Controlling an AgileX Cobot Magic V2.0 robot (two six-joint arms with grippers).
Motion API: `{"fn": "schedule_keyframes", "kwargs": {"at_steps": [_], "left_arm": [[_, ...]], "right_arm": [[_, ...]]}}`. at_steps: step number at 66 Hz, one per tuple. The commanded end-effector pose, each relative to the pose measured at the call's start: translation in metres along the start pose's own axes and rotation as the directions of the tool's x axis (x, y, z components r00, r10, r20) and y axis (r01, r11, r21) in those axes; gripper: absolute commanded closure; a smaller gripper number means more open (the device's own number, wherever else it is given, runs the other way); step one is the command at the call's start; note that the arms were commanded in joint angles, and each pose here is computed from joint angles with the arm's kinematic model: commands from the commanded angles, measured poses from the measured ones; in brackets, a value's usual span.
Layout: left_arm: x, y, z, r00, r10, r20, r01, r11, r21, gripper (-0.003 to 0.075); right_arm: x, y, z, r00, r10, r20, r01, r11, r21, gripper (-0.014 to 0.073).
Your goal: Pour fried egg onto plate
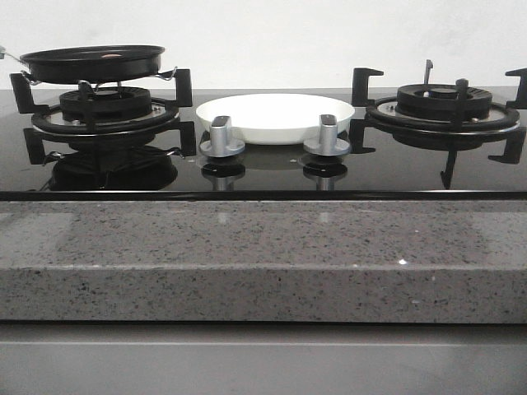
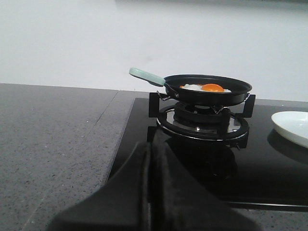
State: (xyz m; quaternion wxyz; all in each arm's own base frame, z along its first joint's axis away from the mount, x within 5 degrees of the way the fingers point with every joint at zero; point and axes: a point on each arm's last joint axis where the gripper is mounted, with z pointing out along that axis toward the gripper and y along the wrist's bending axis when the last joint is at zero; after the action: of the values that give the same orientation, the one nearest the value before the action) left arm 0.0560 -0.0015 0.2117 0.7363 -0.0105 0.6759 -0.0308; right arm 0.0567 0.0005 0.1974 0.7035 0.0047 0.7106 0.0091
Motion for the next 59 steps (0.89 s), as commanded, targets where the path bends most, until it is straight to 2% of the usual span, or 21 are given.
{"fn": "schedule_keyframes", "kwargs": {"at_steps": [1,59], "left_arm": [[-0.0061,0.0001,-0.0012,0.996,-0.004,0.086,0.004,1.000,0.000,0.0740],[-0.0077,0.0001,-0.0014,0.995,-0.004,0.103,0.004,1.000,0.000,0.0740]], "right_arm": [[-0.0108,-0.0006,-0.0022,0.994,-0.020,0.107,0.019,1.000,0.013,0.0662],[-0.0108,-0.0006,-0.0022,0.994,-0.020,0.107,0.019,1.000,0.013,0.0662]]}}
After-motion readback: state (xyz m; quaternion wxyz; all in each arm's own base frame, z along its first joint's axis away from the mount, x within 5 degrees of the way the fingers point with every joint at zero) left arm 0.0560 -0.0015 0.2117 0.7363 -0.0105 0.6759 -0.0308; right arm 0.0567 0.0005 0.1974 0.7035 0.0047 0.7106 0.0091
